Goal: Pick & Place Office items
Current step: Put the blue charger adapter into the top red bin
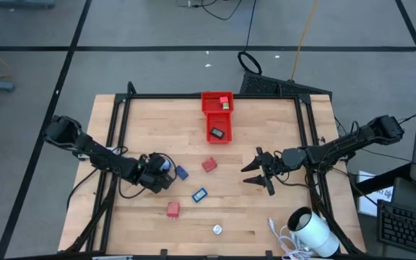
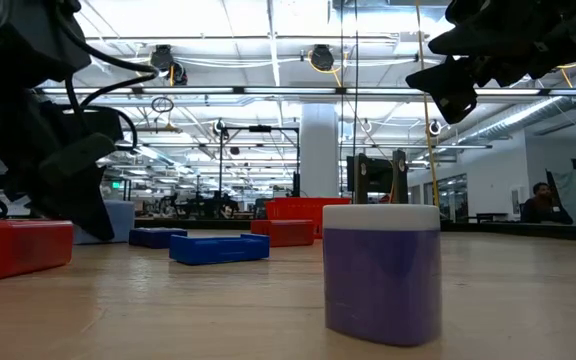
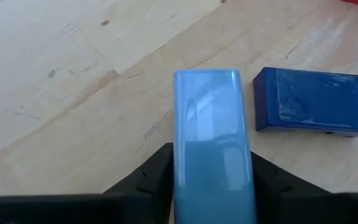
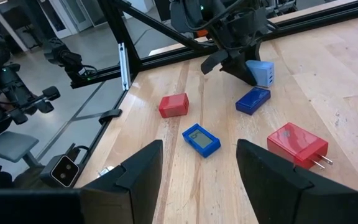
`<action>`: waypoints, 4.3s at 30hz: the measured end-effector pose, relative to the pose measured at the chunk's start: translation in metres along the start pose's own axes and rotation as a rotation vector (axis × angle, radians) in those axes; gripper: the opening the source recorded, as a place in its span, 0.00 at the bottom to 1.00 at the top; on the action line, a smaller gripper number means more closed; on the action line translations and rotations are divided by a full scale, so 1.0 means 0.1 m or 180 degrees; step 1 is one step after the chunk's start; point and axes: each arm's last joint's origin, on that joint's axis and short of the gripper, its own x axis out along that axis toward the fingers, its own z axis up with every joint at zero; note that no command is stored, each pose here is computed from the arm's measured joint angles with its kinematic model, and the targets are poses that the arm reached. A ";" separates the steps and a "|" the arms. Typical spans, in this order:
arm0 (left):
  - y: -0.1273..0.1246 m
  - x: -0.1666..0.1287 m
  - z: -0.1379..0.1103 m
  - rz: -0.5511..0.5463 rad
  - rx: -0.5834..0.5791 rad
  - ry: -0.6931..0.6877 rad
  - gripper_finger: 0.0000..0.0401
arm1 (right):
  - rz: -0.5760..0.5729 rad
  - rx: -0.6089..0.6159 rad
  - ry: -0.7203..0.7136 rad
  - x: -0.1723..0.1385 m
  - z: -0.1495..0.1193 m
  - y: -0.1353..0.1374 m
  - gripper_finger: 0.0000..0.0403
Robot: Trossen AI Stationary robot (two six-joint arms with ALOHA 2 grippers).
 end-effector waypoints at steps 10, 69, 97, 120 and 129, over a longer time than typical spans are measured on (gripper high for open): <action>-0.06 -0.03 0.08 0.0050 0.0185 -0.0251 0.30 | 0.0018 -0.0024 0.0004 0.00 0.00 0.00 0.49; 0.13 0.31 2.76 -0.1382 0.0807 -0.2168 0.30 | -0.0497 -0.0963 -0.1025 -0.81 -0.14 -0.36 0.49; 0.56 1.33 3.15 -0.0207 -0.0228 -0.0874 0.30 | -0.0487 -0.0938 -0.0993 -0.81 -0.15 -0.36 0.49; 0.49 1.36 3.05 0.0046 -0.0281 -0.0756 0.35 | -0.0486 -0.0939 -0.0993 -0.81 -0.15 -0.36 0.49; 0.49 1.36 3.05 0.0040 -0.0287 -0.0754 0.36 | -0.0486 -0.0939 -0.0993 -0.81 -0.15 -0.36 0.49</action>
